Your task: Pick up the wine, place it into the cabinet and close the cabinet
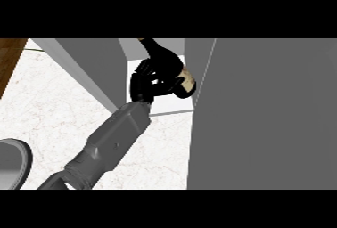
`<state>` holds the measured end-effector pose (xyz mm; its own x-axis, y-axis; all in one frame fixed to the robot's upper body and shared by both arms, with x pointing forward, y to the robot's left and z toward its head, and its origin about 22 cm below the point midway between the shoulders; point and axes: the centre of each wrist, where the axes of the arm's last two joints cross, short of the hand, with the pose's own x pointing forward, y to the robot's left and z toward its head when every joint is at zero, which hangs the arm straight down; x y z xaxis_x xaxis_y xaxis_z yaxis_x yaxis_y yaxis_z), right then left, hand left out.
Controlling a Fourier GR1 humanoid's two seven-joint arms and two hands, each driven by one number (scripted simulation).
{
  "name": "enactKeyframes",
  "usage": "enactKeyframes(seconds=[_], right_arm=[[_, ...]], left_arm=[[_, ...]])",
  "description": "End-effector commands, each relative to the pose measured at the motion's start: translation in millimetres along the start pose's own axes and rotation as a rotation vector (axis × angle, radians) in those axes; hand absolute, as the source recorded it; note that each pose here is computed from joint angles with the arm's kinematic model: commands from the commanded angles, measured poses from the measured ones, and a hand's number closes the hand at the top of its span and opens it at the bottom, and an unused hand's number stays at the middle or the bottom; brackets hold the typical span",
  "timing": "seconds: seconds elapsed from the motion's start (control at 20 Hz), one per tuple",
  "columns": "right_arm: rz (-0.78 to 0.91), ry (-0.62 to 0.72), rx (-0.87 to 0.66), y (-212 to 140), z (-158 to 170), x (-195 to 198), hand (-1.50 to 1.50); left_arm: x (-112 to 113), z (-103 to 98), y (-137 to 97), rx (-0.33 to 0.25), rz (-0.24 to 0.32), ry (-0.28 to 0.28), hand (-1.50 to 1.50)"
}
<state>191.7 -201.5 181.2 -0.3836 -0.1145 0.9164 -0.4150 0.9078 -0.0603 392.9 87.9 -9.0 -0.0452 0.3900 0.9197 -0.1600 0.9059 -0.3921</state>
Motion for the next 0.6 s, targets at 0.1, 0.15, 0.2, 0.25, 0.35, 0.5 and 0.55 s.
enactKeyframes(seconds=[0.1,0.15,0.2,0.25,0.35,0.5,0.55], right_arm=[[-0.005,-0.011,0.021,-1,1,0,-1.5],[-0.006,-0.021,0.012,0,-2,6,-1.5],[-0.008,0.011,0.028,0,4,1,-1.5],[-0.007,0.008,0.007,-2,2,-1,-1.5],[-0.007,0.002,-0.006,-4,5,-2,-1.5],[-0.008,0.01,0.007,-1,4,-6,-1.5],[-0.005,0.006,0.008,-1,1,2,-1.5]], left_arm=[[-7,9,-5,0.029,0.06,0.011,1.5],[0,9,-18,0.026,0.076,-0.016,1.5],[0,7,-13,0.048,0.082,-0.031,1.5],[-6,12,-11,0.033,0.071,-0.025,1.5],[0,6,-16,0.07,0.066,-0.013,-1.5],[5,5,-24,0.078,0.088,-0.043,-1.5],[9,3,-28,0.091,0.084,-0.048,-1.5]])
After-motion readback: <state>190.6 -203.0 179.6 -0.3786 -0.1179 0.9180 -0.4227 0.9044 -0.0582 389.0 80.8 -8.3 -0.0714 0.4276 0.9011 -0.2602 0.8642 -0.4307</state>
